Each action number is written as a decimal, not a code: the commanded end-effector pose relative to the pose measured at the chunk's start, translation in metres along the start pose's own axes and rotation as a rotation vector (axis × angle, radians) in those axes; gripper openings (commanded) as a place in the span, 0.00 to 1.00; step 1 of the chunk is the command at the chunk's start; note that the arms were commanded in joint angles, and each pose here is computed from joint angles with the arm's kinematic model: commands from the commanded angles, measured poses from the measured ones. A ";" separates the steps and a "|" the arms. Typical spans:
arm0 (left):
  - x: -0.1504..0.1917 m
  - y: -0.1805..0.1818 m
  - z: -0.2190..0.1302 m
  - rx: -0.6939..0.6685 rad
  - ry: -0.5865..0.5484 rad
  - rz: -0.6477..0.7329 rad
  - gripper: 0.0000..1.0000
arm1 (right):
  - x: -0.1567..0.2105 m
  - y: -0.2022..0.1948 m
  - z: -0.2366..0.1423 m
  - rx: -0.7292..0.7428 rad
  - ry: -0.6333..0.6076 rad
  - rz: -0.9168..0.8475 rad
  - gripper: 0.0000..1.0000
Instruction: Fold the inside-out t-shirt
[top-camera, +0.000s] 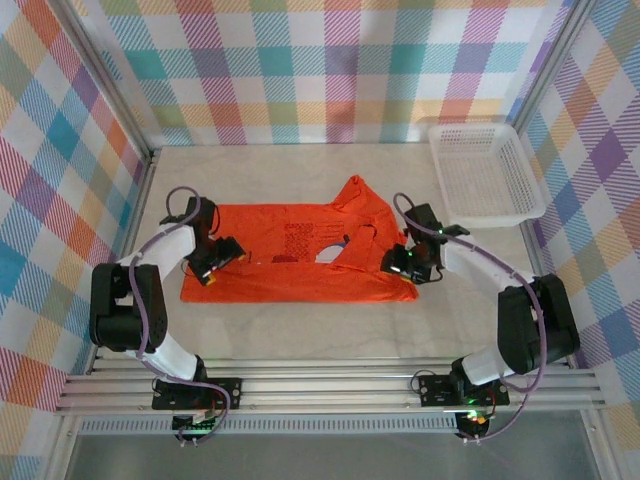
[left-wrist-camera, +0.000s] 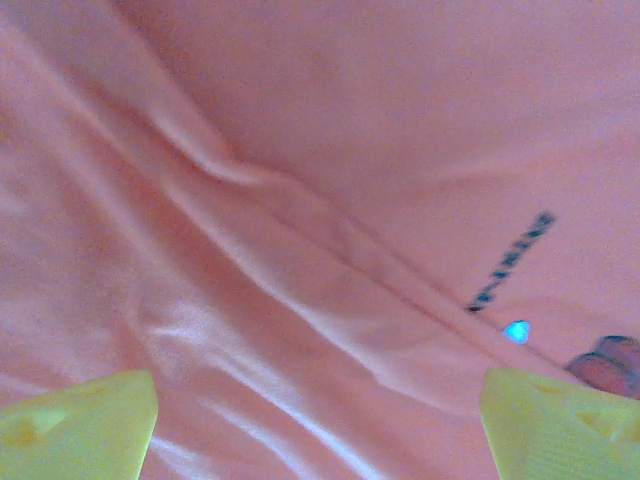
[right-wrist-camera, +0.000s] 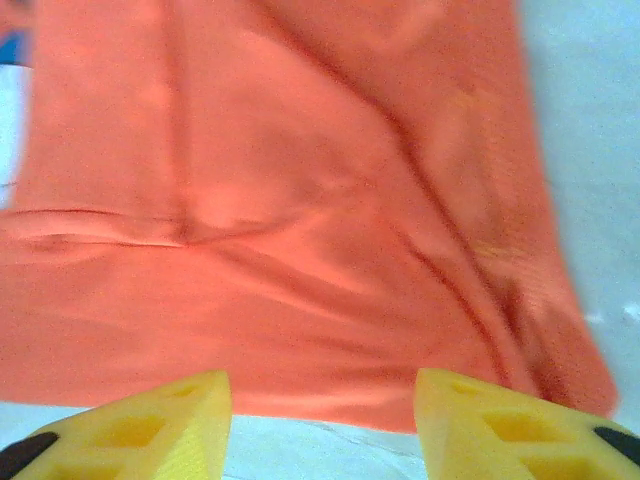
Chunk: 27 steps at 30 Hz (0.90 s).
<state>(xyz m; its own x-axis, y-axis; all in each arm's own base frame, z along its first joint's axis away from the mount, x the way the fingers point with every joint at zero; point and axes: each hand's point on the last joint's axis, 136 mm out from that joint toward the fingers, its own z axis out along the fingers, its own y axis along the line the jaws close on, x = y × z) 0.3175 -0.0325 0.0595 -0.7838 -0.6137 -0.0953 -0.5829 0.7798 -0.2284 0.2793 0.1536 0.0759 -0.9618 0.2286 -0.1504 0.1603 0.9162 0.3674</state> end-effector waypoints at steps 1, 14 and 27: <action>-0.005 -0.006 -0.026 0.000 -0.049 0.028 0.84 | -0.002 0.019 0.008 0.004 0.010 -0.017 0.45; 0.004 -0.008 -0.032 0.021 -0.056 0.045 0.83 | -0.021 0.062 0.068 0.041 0.062 -0.072 0.42; 0.003 -0.011 -0.045 0.042 -0.078 0.056 0.82 | -0.022 0.061 0.081 0.060 0.083 -0.067 0.26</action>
<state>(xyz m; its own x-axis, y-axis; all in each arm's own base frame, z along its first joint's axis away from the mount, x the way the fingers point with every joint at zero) 0.3169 -0.0370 0.0977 -0.7853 -0.5950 -0.1713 -0.5440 0.7952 -0.2678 0.3251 0.2285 0.0268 -0.9868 0.1311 -0.0954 0.0963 0.9474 0.3051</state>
